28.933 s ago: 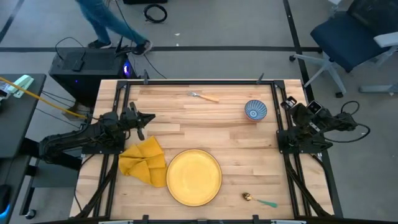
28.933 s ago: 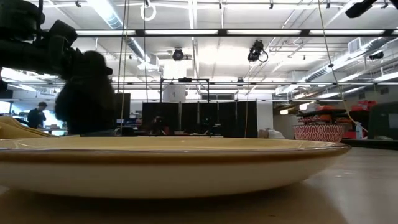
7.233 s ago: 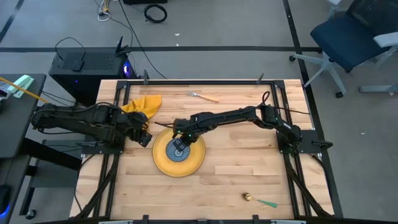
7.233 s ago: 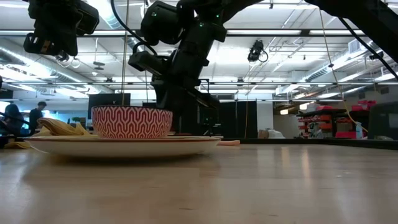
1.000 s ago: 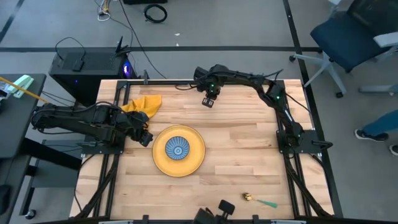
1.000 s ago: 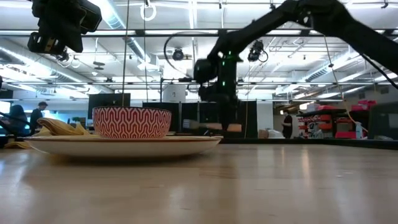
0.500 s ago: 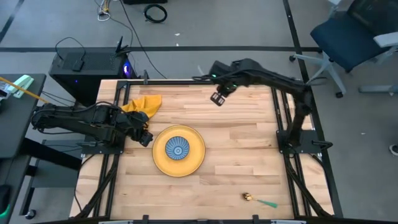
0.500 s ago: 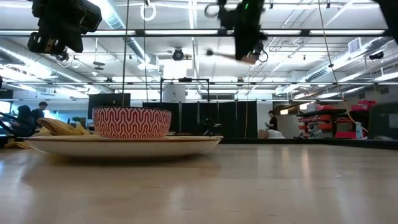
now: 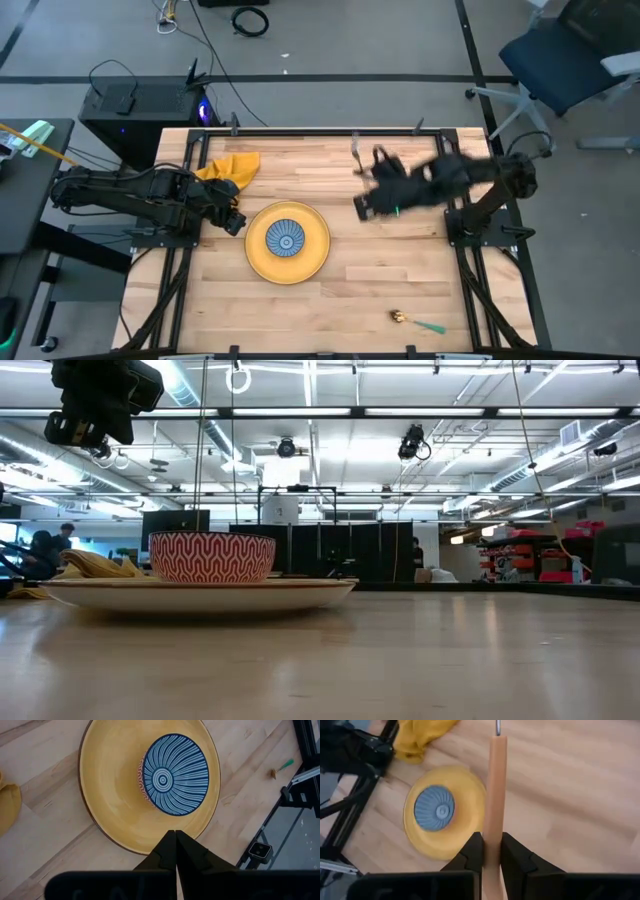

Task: Set table place
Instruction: Put the orange fork to the right side of the yellow plate

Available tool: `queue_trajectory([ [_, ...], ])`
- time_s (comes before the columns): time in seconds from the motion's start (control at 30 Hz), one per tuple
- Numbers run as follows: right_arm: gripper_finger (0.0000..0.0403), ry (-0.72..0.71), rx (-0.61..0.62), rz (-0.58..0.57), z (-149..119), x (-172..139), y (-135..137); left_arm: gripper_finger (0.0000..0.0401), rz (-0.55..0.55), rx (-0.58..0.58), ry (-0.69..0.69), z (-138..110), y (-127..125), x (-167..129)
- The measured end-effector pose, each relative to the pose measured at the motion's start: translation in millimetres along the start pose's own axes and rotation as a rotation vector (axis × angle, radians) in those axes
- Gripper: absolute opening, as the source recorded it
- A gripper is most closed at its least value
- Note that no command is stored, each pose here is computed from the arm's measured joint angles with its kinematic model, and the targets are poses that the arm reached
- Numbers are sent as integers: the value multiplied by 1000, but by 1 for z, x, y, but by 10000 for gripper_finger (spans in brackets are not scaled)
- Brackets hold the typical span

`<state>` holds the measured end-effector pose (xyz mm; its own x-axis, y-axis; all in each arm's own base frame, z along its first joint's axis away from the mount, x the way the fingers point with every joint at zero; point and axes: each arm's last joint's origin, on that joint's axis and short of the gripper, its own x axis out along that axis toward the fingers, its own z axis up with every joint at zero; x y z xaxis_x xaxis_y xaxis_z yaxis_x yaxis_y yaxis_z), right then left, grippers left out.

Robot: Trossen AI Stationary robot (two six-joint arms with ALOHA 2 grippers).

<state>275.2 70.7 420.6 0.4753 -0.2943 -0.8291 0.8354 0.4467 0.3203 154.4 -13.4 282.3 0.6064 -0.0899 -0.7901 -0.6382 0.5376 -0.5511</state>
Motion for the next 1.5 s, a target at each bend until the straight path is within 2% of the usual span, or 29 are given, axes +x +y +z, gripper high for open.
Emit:
queue_trajectory([
  [0.1, 43, 40, 60, -88, -37, 9, 12, 9, 0, 0, 0, 0, 0, 0],
  [0.2, 43, 99, 92, -149, -68, 33, 28, 9, 0, 0, 0, 0, 0, 0],
  [0.4, 43, 325, 51, -400, -108, 117, 53, 9, -3, 0, -2, 0, 0, 0],
  [0.5, 43, 419, 6, -453, -116, 165, 61, 9, -4, 0, -3, 0, 0, 0],
  [0.63, 43, 525, -56, -395, -111, 230, 68, 9, -4, 0, -2, 0, 0, 0],
  [0.77, 43, 591, -81, -413, -96, 269, 60, 9, -4, 0, -2, 0, 0, 0],
  [0.87, 43, 600, -107, -419, -88, 269, 57, 9, -4, 0, -2, 0, 0, 0],
  [1.0, 43, 538, -98, -398, -84, 249, 60, 9, -8, 0, -4, 0, -1, 0],
  [1.1, 43, 515, -24, -413, -85, 246, 58, 9, -8, 0, -5, 0, -1, 0],
  [1.23, 43, 529, 62, -445, -100, 256, 48, 9, -9, 0, -5, 1, -1, 0],
  [1.3, 43, 534, 106, -460, -110, 251, 40, 9, -12, 0, -7, 1, -1, 0],
  [1.5, 43, 441, 358, -297, -126, 228, 17, 9, -21, 1, -12, 1, -2, 0],
])
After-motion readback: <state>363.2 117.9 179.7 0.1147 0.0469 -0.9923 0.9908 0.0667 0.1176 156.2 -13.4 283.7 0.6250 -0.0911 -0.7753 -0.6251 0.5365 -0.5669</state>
